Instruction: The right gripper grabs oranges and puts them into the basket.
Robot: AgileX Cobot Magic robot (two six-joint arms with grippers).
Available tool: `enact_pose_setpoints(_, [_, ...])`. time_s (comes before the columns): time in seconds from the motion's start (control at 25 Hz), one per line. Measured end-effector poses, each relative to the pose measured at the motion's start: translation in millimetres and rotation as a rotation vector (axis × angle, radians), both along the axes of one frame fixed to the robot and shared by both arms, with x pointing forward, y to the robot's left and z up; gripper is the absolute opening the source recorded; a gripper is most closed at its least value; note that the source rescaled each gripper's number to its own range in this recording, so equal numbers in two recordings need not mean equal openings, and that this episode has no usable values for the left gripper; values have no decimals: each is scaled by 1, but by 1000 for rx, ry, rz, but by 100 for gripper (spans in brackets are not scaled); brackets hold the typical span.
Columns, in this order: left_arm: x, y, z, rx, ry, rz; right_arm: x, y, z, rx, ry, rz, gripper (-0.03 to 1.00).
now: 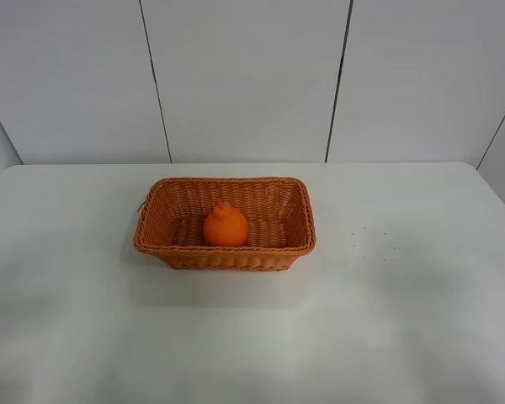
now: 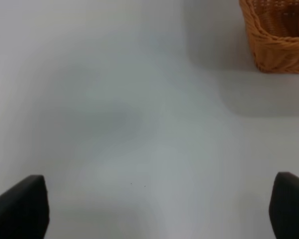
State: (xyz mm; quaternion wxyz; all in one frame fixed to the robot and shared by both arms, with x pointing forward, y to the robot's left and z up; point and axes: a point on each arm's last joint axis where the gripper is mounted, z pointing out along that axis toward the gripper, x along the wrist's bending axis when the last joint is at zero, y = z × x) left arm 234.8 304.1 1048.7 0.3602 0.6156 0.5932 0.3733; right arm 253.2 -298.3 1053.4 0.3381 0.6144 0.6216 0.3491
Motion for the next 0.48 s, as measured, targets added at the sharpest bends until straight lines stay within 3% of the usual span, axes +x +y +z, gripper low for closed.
enact_pose_setpoints(0.16, [0, 0, 0, 0, 0, 0, -17, 0, 1, 2, -109, 0, 100])
enact_pose_setpoints(0.48, [0, 0, 0, 0, 0, 0, -18, 0, 1, 3, -115, 0, 100])
